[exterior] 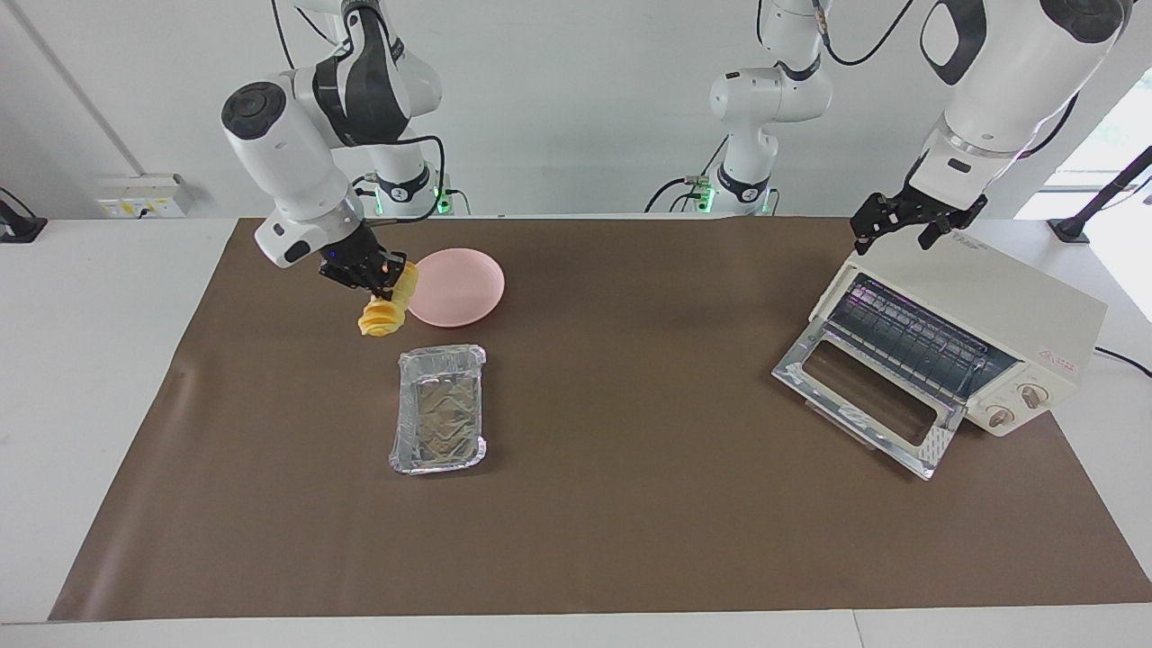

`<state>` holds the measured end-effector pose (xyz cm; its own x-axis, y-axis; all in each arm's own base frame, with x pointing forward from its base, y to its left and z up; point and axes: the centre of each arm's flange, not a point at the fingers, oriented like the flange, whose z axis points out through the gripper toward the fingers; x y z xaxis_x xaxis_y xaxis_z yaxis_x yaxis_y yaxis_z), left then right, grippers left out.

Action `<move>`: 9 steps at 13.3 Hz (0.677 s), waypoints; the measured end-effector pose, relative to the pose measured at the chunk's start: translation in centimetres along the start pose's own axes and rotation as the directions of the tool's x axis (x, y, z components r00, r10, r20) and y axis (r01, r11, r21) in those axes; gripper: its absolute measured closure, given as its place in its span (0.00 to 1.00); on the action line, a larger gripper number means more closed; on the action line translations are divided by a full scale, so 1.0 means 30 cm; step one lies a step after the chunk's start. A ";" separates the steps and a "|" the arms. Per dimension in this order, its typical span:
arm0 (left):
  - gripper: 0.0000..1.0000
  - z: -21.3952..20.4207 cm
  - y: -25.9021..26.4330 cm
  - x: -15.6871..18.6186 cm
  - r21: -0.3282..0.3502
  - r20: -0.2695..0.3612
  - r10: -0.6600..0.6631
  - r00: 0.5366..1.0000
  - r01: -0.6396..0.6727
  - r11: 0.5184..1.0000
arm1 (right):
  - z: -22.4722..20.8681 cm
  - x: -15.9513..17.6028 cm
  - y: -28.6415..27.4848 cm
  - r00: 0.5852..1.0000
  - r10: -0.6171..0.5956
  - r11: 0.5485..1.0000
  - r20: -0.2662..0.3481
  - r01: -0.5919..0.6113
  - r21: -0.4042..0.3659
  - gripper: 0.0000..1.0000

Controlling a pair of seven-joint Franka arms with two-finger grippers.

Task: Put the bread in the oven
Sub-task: 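Lift the bread and carry it over the foil tray with the right gripper, then lower the bread into the foil tray and open the right gripper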

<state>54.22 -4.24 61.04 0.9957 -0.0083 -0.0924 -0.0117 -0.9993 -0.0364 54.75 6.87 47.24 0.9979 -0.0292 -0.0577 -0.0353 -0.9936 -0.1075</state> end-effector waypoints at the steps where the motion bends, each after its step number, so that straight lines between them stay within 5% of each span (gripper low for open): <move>1: 0.00 -0.002 0.000 -0.003 0.000 0.001 0.000 1.000 0.000 1.000 | 0.019 0.060 -0.020 1.000 -0.022 1.000 -0.003 0.022 -0.006 0.95; 4: 0.00 -0.006 0.000 -0.006 0.000 0.000 0.000 1.000 0.000 1.000 | 0.105 0.203 -0.092 0.997 -0.076 0.997 -0.025 0.075 -0.016 0.95; 9: 0.00 -0.005 -0.004 -0.006 0.000 0.001 -0.002 1.000 0.002 1.000 | 0.298 0.284 -0.151 0.994 -0.104 0.994 -0.032 0.103 -0.027 0.95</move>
<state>54.07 -4.12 61.21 0.9957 -0.0060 -0.0929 -0.0095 -0.9993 -0.0366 62.93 12.09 38.37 0.9974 0.0704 -0.0143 0.0689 -0.9939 -0.0861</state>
